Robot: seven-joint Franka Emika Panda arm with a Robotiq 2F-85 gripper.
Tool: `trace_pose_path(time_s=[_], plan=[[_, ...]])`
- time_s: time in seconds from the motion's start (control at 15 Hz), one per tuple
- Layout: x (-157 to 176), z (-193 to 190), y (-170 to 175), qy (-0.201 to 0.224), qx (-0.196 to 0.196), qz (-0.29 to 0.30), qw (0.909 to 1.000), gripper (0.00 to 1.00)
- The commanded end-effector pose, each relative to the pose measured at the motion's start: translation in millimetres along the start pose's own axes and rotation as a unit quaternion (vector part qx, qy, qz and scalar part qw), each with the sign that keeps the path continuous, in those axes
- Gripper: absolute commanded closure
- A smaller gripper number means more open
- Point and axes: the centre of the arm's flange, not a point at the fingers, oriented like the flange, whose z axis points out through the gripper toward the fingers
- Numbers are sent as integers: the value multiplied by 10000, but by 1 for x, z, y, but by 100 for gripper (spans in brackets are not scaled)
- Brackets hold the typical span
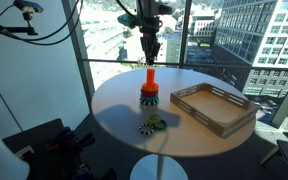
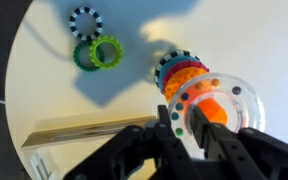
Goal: Put the colorless ring around the orange rod
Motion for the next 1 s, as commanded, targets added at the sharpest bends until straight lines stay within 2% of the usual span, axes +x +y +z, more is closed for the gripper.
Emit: trace_pose_path(time_s=[0.0, 0.27, 0.93], plan=[[26, -5, -9, -279, 87, -2, 9996, 91], [39, 1, -17, -545, 19, -23, 9985, 90], [73, 28, -27, -901, -112, -24, 9959, 90]])
